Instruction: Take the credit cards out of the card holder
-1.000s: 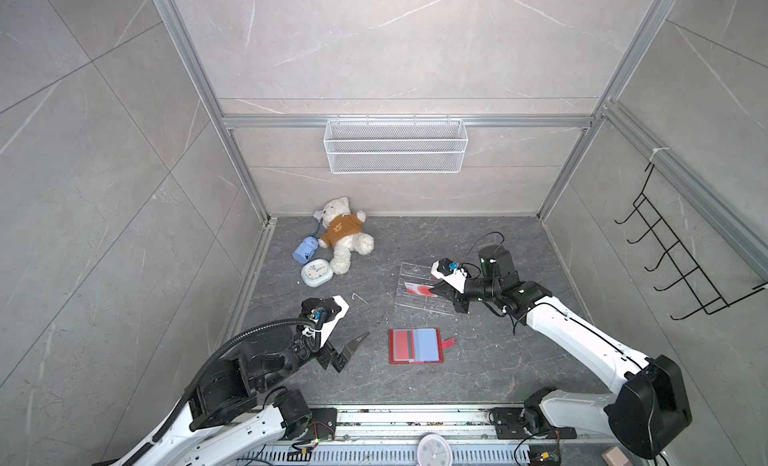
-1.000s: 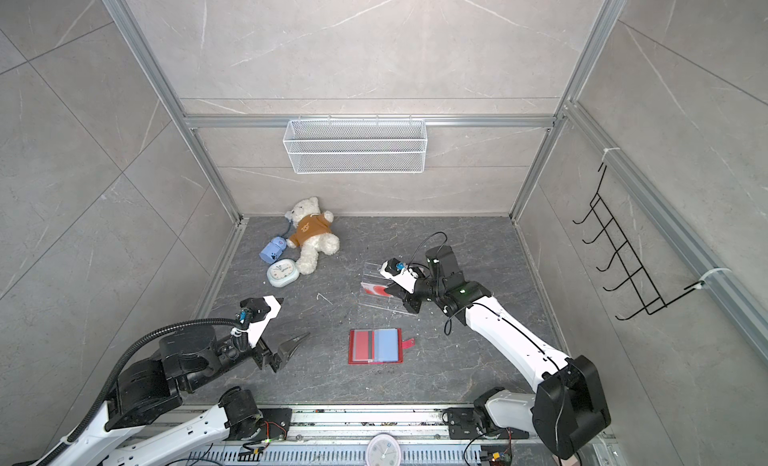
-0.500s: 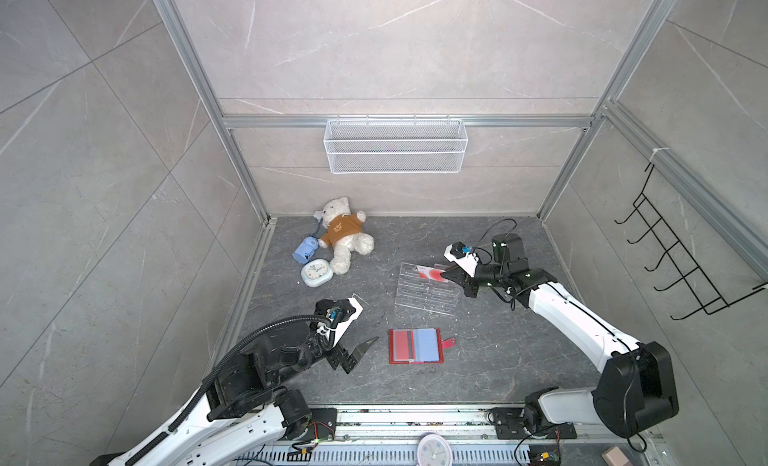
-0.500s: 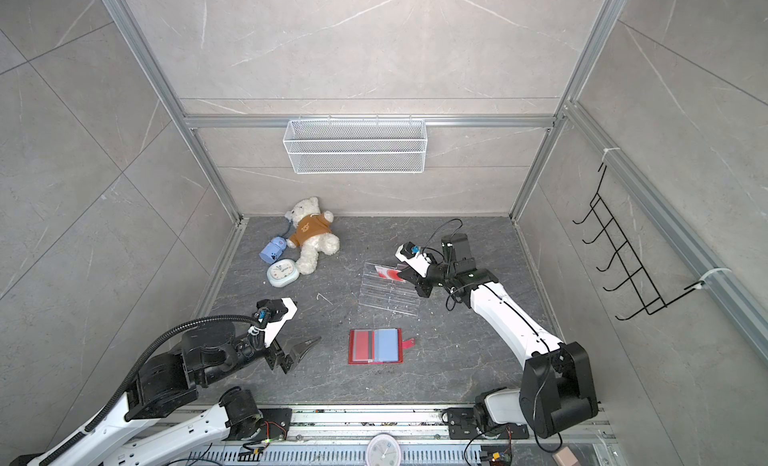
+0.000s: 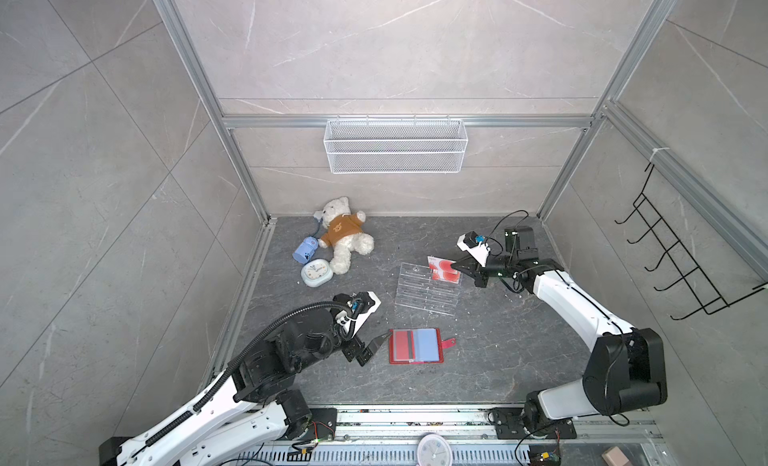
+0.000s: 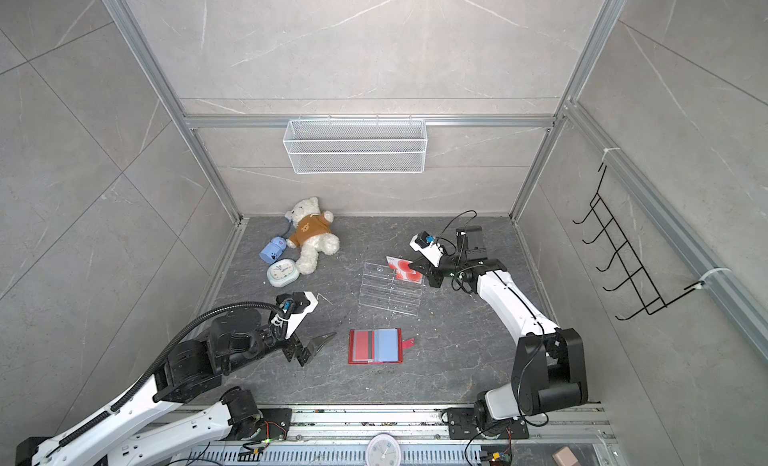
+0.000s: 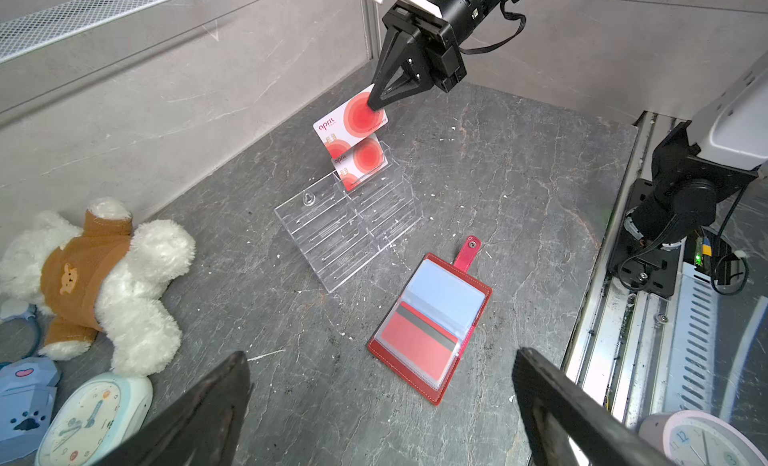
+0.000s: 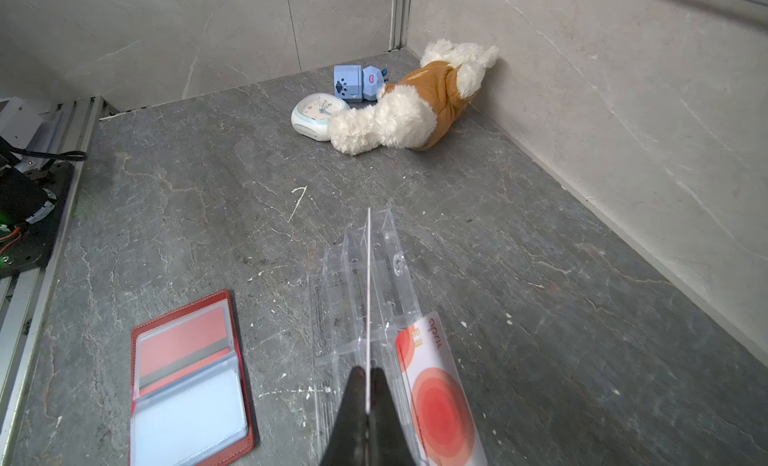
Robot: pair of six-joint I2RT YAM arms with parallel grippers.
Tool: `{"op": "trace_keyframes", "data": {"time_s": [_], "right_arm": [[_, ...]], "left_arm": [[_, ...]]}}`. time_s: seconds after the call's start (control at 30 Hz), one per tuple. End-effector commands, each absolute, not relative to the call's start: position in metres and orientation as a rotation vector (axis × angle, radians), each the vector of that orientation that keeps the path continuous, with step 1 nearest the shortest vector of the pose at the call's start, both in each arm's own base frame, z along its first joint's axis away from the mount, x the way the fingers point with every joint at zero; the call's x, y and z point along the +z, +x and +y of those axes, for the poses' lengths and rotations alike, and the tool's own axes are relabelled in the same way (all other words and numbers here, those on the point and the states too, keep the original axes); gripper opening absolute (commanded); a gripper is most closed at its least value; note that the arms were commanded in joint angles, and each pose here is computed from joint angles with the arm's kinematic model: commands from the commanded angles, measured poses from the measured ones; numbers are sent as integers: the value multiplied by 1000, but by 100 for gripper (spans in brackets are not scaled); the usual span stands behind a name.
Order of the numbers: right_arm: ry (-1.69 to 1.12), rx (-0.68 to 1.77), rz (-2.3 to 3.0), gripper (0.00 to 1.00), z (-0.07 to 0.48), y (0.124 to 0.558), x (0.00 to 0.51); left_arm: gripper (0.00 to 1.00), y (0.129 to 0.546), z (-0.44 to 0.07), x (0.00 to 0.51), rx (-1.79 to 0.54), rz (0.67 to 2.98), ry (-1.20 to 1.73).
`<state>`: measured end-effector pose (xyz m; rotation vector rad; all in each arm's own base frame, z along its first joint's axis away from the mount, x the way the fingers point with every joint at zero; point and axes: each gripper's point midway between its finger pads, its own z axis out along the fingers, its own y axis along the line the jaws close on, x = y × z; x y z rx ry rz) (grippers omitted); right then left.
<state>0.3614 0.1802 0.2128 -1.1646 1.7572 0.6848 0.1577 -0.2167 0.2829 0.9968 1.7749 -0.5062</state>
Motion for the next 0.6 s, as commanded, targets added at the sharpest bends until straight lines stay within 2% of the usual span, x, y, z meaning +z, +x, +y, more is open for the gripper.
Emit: {"op": "trace_keyframes", "data": {"time_s": [0.0,0.57], "right_arm": [[-1181,736,1734,0,179,365,215],[-1165,822,1772,0,161,381,186]], "left_arm": [[100,163,-224,296,-521,1717,979],[100,179,-247,290,-480,1738,1025]]}}
